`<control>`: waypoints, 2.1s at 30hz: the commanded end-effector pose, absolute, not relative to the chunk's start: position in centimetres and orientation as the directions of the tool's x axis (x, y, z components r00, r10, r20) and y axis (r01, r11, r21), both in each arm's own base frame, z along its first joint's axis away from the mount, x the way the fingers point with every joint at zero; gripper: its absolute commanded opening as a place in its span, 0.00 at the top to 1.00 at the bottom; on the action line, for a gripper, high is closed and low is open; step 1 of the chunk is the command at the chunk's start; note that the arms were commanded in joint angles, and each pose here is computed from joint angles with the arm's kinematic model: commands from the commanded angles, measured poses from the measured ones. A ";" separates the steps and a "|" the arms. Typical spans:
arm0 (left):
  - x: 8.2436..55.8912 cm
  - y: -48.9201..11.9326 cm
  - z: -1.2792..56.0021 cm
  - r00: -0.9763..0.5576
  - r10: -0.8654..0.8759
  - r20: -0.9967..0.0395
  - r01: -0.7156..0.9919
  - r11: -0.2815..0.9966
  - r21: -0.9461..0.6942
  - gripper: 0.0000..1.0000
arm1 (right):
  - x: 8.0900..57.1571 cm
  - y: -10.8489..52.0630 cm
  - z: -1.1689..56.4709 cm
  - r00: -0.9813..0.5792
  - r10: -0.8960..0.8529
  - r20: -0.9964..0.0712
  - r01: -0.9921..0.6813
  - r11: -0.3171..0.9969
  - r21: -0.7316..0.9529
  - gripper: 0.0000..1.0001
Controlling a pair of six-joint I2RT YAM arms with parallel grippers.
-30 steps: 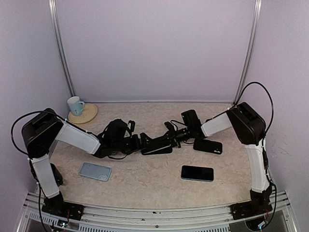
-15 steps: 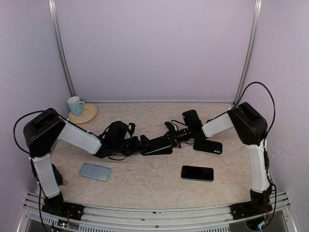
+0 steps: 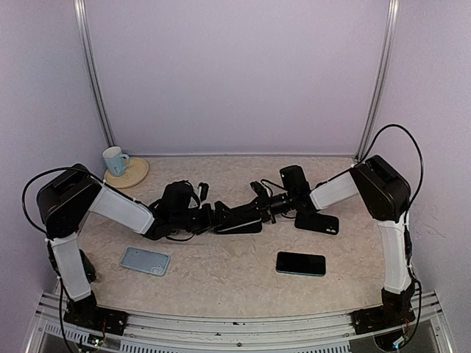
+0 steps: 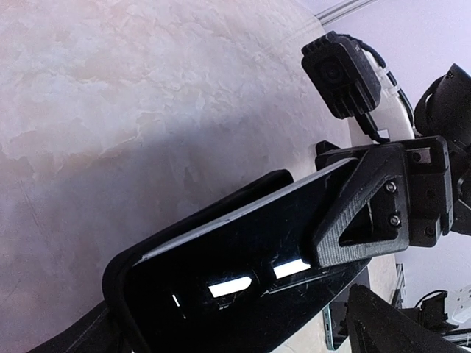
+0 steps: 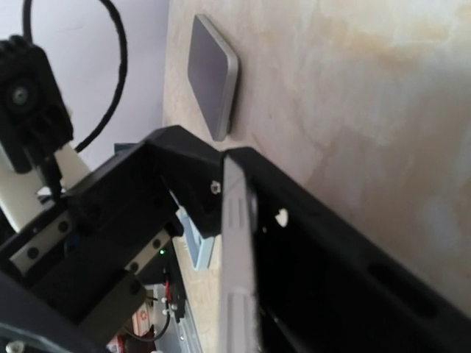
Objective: Put the phone into the phone case
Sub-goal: Install the phone into the phone case, then pass from the right arm to the left
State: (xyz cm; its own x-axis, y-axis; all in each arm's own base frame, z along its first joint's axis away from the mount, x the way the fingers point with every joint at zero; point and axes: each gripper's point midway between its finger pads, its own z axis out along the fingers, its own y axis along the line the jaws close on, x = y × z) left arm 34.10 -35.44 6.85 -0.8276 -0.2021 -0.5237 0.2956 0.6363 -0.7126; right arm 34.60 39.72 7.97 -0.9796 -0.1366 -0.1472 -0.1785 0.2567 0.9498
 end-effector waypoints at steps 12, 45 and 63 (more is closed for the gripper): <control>32.7 -37.3 11.3 -0.806 -0.194 -0.560 0.431 0.457 -0.778 0.06 | 32.8 40.3 13.2 -0.941 -0.179 -0.287 -0.305 0.082 0.949 1.00; 31.1 -36.7 15.0 -0.782 -0.224 -0.581 0.507 0.313 -0.803 0.55 | 31.8 39.8 12.8 -0.921 -0.202 -0.334 -0.353 0.064 0.934 1.00; 30.5 -36.6 15.3 -0.783 -0.234 -0.576 0.516 0.271 -0.812 0.80 | 31.6 39.9 13.2 -0.914 -0.200 -0.353 -0.370 0.054 0.927 0.95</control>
State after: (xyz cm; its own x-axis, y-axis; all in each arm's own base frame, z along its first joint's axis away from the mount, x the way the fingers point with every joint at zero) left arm 31.30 -35.31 10.50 -0.8461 -0.2328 -0.4795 0.3721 0.3861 -0.8441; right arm 32.06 39.30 12.12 -0.9139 -0.2128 -0.3458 -0.3629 0.0461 0.9307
